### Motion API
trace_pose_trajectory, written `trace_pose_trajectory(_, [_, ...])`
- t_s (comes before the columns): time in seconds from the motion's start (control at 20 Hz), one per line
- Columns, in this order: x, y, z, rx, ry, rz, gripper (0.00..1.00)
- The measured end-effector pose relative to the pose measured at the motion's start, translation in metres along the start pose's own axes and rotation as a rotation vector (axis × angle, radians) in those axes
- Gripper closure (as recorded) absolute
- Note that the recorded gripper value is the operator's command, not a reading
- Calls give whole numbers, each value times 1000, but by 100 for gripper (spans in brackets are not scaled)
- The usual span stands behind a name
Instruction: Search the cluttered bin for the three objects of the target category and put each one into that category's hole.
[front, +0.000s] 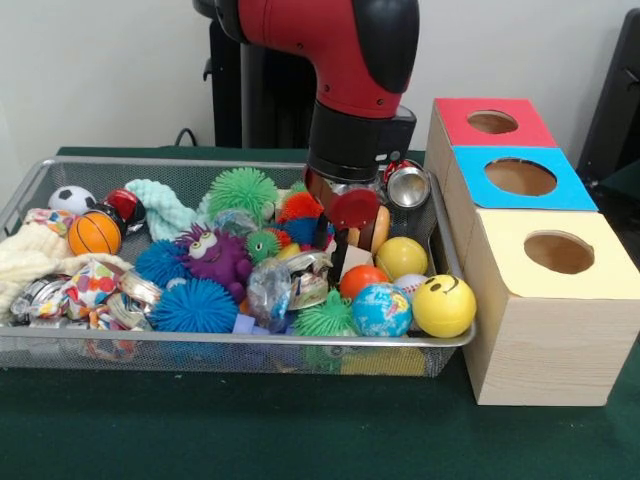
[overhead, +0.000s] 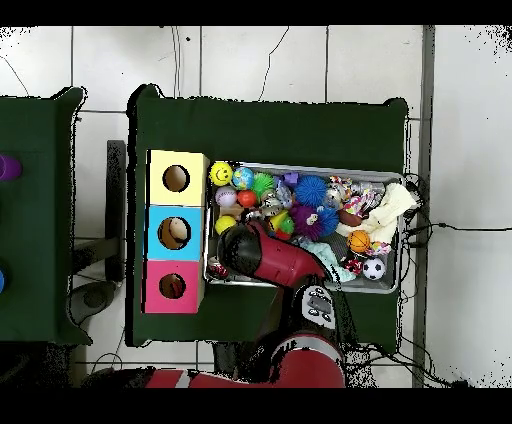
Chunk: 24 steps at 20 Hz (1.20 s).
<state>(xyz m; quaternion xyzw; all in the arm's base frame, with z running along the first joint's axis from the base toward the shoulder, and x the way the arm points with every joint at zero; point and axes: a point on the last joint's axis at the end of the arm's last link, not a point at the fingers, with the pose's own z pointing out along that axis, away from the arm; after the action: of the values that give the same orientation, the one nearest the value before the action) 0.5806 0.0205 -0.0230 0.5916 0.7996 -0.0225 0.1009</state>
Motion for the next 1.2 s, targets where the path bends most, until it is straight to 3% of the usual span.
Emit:
trace_pose_trajectory(0.35, [-10, -4, 20, -69, -65, 2, 0])
trace_pose_trajectory(0.5, [-11, -11, 32, -80, -77, -6, 0])
trace_pose_trajectory(0.75, [-24, -23, 49, -158, -145, -48, 0])
trace_pose_trajectory(1.2, [-25, -37, 53, -250, -175, -177, 0])
